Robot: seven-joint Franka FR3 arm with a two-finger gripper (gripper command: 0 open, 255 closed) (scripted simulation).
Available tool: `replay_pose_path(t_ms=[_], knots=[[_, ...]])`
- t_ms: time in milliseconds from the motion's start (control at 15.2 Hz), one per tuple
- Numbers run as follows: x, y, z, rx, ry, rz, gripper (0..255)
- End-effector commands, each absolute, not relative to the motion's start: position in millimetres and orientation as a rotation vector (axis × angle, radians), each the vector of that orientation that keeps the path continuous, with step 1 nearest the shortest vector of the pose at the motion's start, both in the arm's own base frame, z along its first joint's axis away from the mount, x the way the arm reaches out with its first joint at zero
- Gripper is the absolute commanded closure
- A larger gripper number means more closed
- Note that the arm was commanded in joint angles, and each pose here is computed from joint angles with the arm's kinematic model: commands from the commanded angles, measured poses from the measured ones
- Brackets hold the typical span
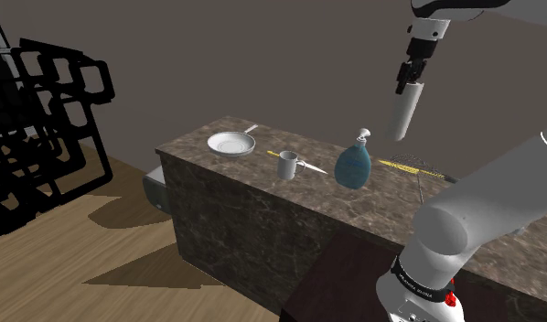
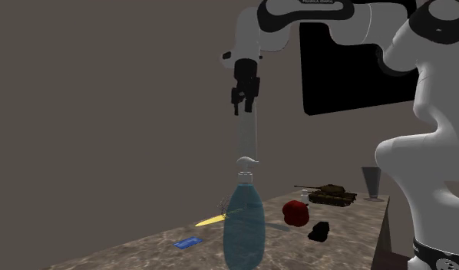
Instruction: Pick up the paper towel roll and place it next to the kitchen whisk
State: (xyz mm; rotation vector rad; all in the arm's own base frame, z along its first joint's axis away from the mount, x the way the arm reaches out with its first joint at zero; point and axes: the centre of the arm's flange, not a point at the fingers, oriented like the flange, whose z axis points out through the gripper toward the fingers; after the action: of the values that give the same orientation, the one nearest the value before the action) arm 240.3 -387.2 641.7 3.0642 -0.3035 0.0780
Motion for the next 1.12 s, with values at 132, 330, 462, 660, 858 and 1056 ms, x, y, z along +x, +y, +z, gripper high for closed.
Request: replay_pose_path(t_ms=[132, 330, 462, 660, 858, 1056], knots=[[189.6, -404.5, 645.6, 3.065, -0.301, 0.078, 255], [152.9, -418.3, 650.6, 3.065, -0.301, 0.078, 255], [128.4, -427.6, 653.9, 3.065, -0.301, 0.078, 255], [91.6, -441.4, 658.8, 3.065, -0.301, 0.078, 255], [54.8, -455.2, 663.7, 3.065, -0.301, 0.078, 255], [18.0, -469.0, 668.7, 3.065, -0.301, 0.078, 255]])
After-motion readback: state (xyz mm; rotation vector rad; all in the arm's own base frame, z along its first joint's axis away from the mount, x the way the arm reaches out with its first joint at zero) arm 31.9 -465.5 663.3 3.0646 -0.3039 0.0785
